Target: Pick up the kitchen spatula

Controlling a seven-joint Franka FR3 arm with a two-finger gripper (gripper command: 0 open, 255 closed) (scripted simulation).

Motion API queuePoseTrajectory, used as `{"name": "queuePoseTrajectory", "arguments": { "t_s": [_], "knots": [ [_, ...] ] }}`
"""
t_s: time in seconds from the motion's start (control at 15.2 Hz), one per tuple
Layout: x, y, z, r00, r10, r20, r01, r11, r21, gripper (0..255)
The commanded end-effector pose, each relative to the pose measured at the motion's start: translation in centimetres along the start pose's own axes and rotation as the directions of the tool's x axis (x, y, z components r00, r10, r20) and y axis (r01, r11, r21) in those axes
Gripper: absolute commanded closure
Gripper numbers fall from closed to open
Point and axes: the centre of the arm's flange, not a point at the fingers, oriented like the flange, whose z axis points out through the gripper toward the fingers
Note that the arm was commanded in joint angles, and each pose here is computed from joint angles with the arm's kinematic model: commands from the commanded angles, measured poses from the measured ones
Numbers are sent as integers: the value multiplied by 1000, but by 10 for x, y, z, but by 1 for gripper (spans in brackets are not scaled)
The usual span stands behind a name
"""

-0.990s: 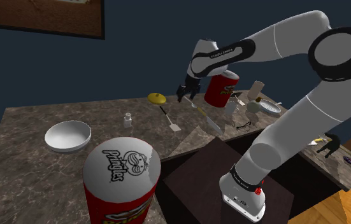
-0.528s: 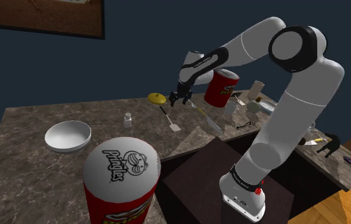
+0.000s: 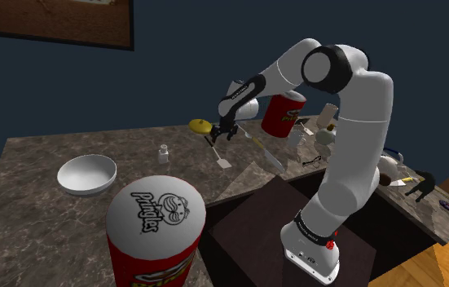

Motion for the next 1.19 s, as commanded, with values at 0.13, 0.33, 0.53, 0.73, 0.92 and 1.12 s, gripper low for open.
{"name": "queuePoseTrajectory", "arguments": {
  "t_s": [0.13,0.33,0.53,0.73,0.92,1.12],
  "knots": [
    [27,7,46,1000,28,-5,-28,1000,-1,0],
    [33,9,67,999,34,-6,-34,999,-2,0],
    [32,9,82,999,34,-6,-34,999,-2,0],
    [31,9,96,999,34,-6,-34,999,-2,0],
    [30,9,96,999,34,-6,-34,999,-1,255],
    [30,9,96,999,34,-6,-34,999,-1,255]
  ]
}}
